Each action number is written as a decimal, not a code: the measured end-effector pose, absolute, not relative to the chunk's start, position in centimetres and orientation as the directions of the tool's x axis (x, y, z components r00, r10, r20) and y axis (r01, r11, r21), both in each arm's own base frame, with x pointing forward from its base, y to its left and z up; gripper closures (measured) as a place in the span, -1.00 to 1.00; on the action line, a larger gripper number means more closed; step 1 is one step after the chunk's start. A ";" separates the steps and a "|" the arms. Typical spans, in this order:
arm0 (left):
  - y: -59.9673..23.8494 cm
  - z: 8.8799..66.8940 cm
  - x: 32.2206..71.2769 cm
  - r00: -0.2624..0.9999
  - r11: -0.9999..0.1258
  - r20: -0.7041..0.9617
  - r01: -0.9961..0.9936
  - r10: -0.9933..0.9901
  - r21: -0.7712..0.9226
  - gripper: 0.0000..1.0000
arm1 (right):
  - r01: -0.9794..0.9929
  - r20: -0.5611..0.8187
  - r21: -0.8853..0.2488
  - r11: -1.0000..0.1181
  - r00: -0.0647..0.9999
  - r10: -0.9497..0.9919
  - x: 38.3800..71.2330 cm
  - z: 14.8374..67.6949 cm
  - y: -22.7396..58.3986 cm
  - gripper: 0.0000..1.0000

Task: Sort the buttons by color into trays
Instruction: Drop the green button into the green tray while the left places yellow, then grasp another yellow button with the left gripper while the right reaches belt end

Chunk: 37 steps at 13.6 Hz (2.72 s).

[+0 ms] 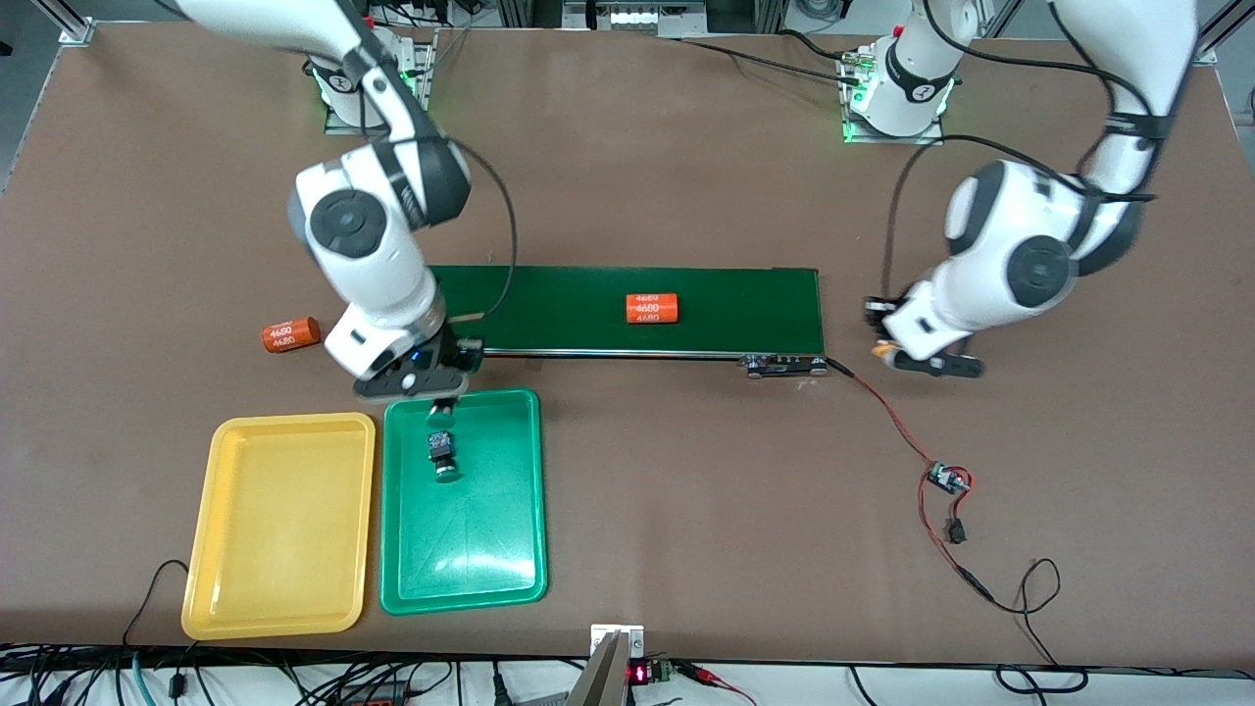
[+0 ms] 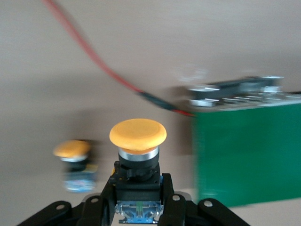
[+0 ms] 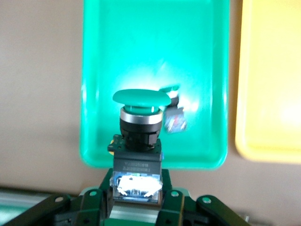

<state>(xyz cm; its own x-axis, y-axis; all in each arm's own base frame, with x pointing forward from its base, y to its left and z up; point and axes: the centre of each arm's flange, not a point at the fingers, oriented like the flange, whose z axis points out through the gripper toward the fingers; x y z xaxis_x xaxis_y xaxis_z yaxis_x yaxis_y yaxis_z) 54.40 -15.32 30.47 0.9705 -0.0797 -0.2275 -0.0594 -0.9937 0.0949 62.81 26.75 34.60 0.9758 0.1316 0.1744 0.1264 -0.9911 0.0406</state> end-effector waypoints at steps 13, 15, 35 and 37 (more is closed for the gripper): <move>-30.3 24.9 49.6 0.974 -0.983 -0.226 0.041 0.000 0.178 0.07 | 0.177 0.284 -0.013 -0.984 0.944 0.166 65.6 23.6 27.6 0.19; -30.3 24.9 49.6 0.973 -0.983 -0.228 0.059 0.018 0.174 -0.26 | 0.181 0.280 -0.014 -0.983 0.945 0.170 65.5 22.8 27.8 0.08; 0.6 30.0 57.5 0.952 -0.997 -0.306 -0.033 -0.012 -0.065 -1.00 | 0.112 0.026 0.111 -0.988 0.993 0.115 60.1 35.7 22.3 -1.00; 0.4 26.9 56.7 0.955 -0.998 -0.296 -0.044 -0.026 -0.053 -1.00 | 0.103 -0.004 0.109 -0.989 0.995 0.103 58.0 37.9 21.8 -1.00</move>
